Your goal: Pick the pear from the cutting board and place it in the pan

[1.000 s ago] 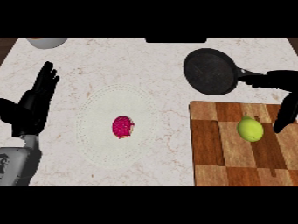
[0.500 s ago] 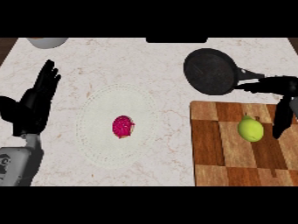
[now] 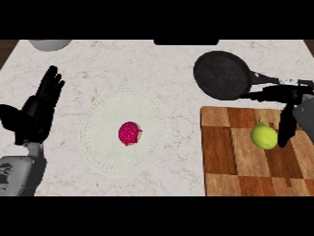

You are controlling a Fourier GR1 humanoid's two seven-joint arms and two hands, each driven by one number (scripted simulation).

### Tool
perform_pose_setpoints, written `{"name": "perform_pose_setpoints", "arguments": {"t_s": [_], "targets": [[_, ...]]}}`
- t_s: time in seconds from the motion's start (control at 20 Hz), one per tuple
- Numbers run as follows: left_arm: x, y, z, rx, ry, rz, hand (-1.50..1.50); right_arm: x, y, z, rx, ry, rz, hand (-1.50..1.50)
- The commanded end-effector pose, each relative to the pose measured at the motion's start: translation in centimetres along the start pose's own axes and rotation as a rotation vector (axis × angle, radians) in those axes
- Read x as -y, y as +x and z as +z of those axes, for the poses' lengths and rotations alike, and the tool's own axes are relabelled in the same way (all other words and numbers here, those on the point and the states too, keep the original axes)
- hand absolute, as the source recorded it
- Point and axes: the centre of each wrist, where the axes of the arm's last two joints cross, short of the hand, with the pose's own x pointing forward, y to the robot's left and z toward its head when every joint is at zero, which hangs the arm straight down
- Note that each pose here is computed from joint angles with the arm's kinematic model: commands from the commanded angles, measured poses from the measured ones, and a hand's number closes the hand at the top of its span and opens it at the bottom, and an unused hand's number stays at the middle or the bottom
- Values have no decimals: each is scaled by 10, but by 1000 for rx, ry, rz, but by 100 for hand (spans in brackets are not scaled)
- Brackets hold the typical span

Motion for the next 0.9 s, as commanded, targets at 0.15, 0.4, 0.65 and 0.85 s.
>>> {"name": "perform_pose_setpoints", "arguments": {"t_s": [0.15,0.4,0.65,0.85], "targets": [[7,-18,8,-14,-6,-10,0,-39,-11,-23,2,45,18,-150],[10,2,4,2,-1,-4,0,-33,-17,-24,-28,101,36,-150],[-1,14,-14,5,-16,4,0,-40,-7,-32,121,134,57,150],[-3,-1,0,1,8,-6,0,-55,-9,-36,134,114,92,150]]}}
